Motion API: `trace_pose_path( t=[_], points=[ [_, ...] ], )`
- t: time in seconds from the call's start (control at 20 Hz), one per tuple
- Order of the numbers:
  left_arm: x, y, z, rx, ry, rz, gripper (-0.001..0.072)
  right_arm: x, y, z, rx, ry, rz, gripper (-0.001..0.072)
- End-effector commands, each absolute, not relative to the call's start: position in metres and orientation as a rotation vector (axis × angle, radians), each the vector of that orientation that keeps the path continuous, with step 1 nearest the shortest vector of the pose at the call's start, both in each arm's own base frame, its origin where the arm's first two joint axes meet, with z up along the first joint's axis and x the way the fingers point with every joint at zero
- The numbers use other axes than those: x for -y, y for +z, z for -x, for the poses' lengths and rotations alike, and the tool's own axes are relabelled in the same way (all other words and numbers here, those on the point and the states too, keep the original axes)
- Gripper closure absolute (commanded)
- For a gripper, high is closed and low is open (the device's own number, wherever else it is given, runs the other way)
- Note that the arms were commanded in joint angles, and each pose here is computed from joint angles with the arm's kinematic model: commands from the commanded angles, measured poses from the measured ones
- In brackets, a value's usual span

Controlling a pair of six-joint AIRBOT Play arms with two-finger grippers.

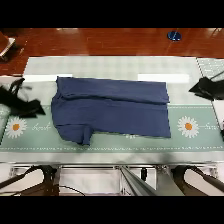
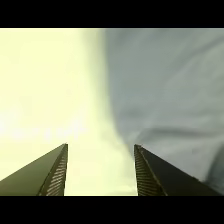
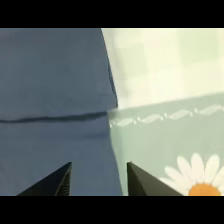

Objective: Fold the shirts.

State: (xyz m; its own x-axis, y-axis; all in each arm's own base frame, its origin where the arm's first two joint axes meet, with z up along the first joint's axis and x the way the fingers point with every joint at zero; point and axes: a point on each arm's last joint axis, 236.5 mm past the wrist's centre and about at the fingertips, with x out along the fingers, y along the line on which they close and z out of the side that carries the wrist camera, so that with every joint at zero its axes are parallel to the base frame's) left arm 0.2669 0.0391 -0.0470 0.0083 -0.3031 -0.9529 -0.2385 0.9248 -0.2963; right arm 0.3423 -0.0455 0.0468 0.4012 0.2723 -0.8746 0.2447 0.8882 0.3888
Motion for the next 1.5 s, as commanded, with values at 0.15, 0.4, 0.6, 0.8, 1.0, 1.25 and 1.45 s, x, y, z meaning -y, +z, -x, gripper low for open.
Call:
trace_pose_path(
  t=[0.15, 0.4, 0.6, 0.8, 1.0, 1.25, 1.45],
  points=[
    [-0.024, -0.069, -0.225, -1.274, 0.058, 0.93, 0.02, -0.01, 0.012, -0.283, -1.102, 0.09, -0.663, 0.0307],
    [0.015, -0.083, -0.214, -1.319, -0.034, 0.984, 0.02, -0.02, -0.002, -0.275, -1.128, 0.117, -0.689, 0.0307],
    [0.047, -0.097, -0.21, -1.337, -0.096, 0.968, 0.02, -0.025, 0.002, -0.278, -1.114, 0.132, -0.723, 0.0307],
    [0.074, -0.117, -0.207, -1.352, -0.116, 0.93, 0.0201, -0.035, 0.017, -0.291, -1.051, 0.163, -0.806, 0.0307],
    [0.08, -0.122, -0.208, -1.372, -0.124, 0.92, 0.0693, 0.015, 0.01, -0.289, -1.029, 0.005, -0.779, 0.0307],
    [0.08, -0.119, -0.211, -1.368, -0.135, 0.917, 0.0692, 0.052, -0.055, -0.19, -1.393, -0.284, -0.766, 0.0307],
    [0.08, -0.119, -0.211, -1.368, -0.136, 0.917, 0.0692, 0.005, -0.068, -0.186, -1.418, -0.145, -0.917, 0.0307]
  ],
)
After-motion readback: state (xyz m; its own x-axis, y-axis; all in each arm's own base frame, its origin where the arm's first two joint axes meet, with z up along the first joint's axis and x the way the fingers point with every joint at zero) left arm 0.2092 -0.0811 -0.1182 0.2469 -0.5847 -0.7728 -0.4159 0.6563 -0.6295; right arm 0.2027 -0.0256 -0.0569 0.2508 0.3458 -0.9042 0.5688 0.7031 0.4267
